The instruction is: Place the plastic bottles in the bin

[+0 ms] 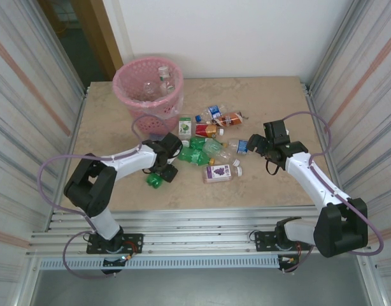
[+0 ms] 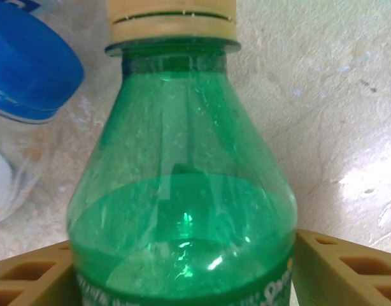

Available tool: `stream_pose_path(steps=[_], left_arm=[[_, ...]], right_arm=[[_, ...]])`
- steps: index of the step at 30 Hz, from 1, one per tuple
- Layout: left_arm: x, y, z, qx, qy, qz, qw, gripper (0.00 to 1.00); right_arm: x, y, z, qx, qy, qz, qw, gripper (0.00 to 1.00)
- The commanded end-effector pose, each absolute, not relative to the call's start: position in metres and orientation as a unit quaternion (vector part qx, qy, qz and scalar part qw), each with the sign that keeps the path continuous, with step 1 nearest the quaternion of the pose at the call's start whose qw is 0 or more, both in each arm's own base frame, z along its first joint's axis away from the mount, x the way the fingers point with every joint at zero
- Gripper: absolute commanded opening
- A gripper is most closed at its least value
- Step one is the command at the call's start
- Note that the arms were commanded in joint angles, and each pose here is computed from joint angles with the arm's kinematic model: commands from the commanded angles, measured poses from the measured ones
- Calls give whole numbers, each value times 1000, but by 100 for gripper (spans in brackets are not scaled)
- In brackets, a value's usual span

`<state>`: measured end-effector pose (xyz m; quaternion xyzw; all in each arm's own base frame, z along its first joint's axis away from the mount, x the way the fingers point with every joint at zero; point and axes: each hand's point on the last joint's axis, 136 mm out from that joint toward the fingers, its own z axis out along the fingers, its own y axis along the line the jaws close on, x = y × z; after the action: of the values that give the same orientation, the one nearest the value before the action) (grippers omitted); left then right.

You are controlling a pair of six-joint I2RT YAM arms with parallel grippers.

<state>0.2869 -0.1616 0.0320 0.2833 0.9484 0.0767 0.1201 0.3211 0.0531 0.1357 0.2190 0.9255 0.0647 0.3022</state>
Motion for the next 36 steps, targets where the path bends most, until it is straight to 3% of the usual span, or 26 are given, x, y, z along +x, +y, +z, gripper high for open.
stream_pose_path(steps=[1,11,14,20,23,28,36], left_arm=[[285,-170,30,296,947,69,106,67],[284,-180,37,299,946,57,116,51],[284,-184,51,298,944,50,137,42],[289,-188,90,287,938,29,194,33],[292,-192,116,280,932,15,231,26],[299,-200,165,270,913,-12,307,25],[329,-214,278,229,827,-70,509,20]], right_arm=[[319,50,135,217,927,60,301,98],[319,48,137,218,926,58,303,98],[320,48,137,217,926,58,302,98],[321,49,139,216,926,60,303,98],[322,49,140,216,926,62,304,98],[323,50,141,216,925,62,305,98],[326,52,138,217,926,68,302,98]])
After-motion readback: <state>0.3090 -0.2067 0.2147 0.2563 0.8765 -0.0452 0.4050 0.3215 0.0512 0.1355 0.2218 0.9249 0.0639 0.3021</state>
